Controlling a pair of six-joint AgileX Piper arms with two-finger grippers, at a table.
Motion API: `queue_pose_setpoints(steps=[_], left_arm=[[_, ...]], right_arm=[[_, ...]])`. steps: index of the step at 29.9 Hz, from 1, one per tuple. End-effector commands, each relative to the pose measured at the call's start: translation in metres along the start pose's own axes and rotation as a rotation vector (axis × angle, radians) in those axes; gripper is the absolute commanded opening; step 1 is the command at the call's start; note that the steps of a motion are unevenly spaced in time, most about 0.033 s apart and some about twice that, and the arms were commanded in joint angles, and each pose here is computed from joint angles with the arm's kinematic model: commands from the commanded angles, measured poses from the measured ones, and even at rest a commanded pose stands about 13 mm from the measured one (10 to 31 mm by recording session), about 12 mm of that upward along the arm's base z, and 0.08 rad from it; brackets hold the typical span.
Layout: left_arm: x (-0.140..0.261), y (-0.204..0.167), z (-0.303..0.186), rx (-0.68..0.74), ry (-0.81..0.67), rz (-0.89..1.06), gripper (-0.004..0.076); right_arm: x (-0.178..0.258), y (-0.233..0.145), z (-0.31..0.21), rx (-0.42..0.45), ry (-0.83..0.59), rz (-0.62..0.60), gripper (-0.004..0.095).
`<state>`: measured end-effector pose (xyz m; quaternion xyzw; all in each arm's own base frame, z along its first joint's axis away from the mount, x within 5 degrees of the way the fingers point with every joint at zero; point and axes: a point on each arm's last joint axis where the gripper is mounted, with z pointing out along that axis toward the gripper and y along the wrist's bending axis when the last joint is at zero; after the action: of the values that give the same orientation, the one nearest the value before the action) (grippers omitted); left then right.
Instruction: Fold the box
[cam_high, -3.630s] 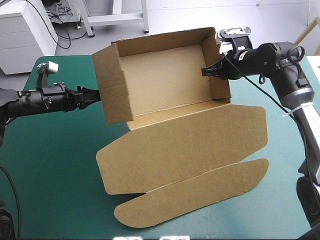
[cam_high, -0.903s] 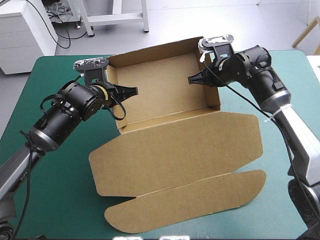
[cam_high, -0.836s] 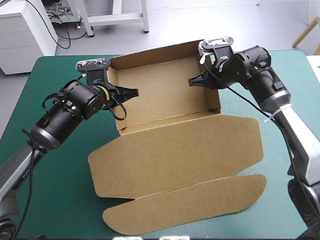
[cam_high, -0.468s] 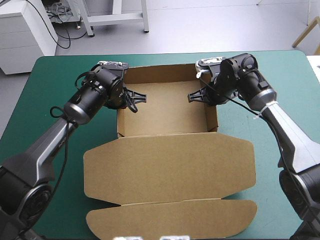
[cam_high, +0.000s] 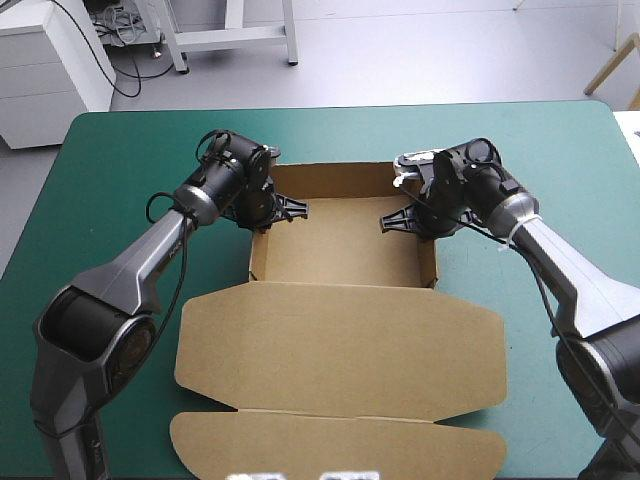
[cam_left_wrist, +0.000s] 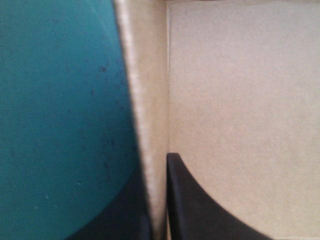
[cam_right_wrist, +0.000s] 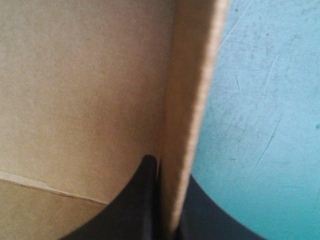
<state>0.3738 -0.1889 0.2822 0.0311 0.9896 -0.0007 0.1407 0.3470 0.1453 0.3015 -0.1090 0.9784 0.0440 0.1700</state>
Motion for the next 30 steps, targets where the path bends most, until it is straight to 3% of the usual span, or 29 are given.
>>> queue_pose_setpoints(steps=[1,13,16,19,22,26,28,30], left_arm=[[0.0,0.004,-0.012,-0.036,0.007,0.032,-0.001],[0.0,0.002,-0.005,-0.036,0.024,0.043,-0.001],[0.0,0.002,-0.005,-0.036,0.024,0.048,-0.0008],[0.0,0.002,-0.005,-0.035,0.025,0.113,0.0022],[0.0,0.002,-0.005,-0.029,0.028,0.145,0.0125],[0.0,0.002,-0.005,-0.029,0.028,0.145,0.0368],[0.0,0.003,-0.005,-0.039,0.023,0.124,0.0498],[-0.001,0.004,-0.005,-0.053,0.015,0.107,0.0564]], right_arm=[[-0.008,0.003,-0.032,-0.037,-0.151,-0.043,-0.001],[-0.013,-0.006,-0.013,-0.022,-0.118,-0.004,0.003],[-0.014,-0.005,-0.004,-0.024,-0.096,-0.002,0.0096],[-0.015,-0.005,0.0,-0.029,-0.099,0.001,0.0223],[-0.015,-0.005,0.0,-0.03,-0.102,0.001,0.0414],[-0.015,-0.005,0.0,-0.027,-0.101,-0.004,0.0716],[-0.015,-0.005,0.0,-0.027,-0.103,-0.004,0.0782],[-0.016,-0.005,0.0,-0.029,-0.115,-0.004,0.0782]])
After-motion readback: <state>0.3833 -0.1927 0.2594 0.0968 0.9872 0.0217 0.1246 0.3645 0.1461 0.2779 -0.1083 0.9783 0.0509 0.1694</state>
